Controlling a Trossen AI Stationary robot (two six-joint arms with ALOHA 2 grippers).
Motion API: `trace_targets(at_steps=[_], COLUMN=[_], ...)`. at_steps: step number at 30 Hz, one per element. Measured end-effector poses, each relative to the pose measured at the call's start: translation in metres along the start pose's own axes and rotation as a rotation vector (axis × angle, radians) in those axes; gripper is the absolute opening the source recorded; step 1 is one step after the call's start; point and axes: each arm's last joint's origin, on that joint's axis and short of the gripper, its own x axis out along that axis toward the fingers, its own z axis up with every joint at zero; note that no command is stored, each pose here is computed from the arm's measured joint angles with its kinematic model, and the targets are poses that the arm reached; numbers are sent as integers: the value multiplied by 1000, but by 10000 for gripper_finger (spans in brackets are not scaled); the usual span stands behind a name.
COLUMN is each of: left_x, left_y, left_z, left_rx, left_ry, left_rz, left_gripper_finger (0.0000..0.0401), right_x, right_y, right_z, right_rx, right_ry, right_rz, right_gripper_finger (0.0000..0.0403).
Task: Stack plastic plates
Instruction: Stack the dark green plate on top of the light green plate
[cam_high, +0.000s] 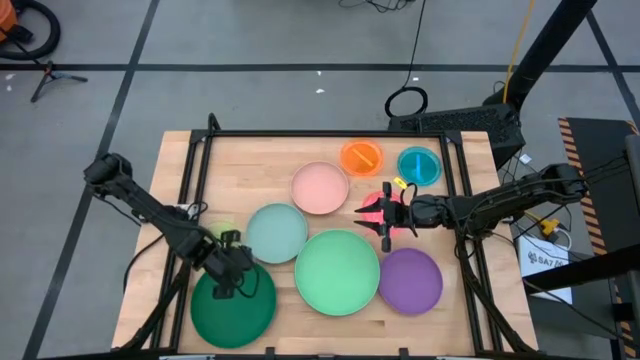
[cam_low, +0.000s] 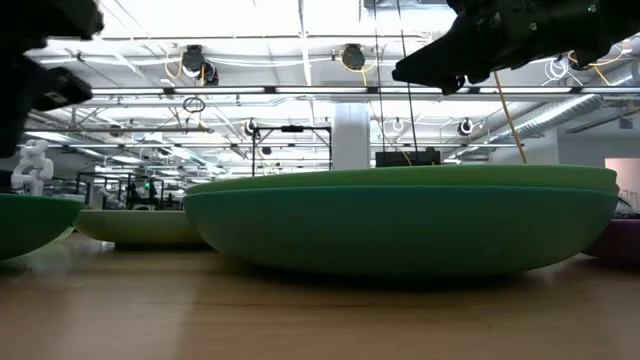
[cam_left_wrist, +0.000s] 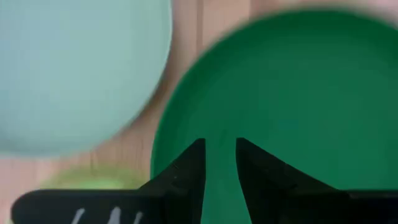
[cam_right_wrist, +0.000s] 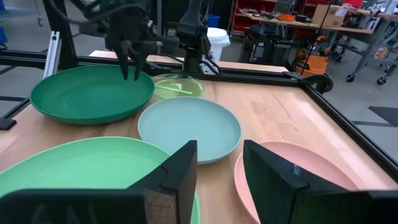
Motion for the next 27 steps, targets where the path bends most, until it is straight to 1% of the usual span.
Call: trace_targets(at_steps=[2, 6, 12, 15, 22, 24, 27], left_x=[0, 0, 0, 0, 2, 6, 14], left_y=[3, 9, 15, 18, 22, 24, 26], left_z=[-4, -8, -4, -2, -1, -5, -9], left_rx=[-10, -47, -63, -54, -37, -30, -28], left_ry=[44, 88, 87, 83, 74, 86, 89], left_rz=[25, 82, 95, 103, 122, 130, 132], left_gripper_finger=[94, 95, 98, 118, 194, 204, 206], right_x=[0, 0, 0, 0, 0, 0, 0], right_y=[0, 0, 0, 0, 0, 0, 0], right_z=[0, 0, 1, 1, 1, 1, 1], right_rx=[4, 4, 8, 8, 8, 8, 9], right_ry=[-2, -4, -7, -7, -7, -7, -7], right_rz=[0, 0, 0, 0, 0, 0, 0], right_gripper_finger=[122, 122, 122, 122, 122, 122, 122])
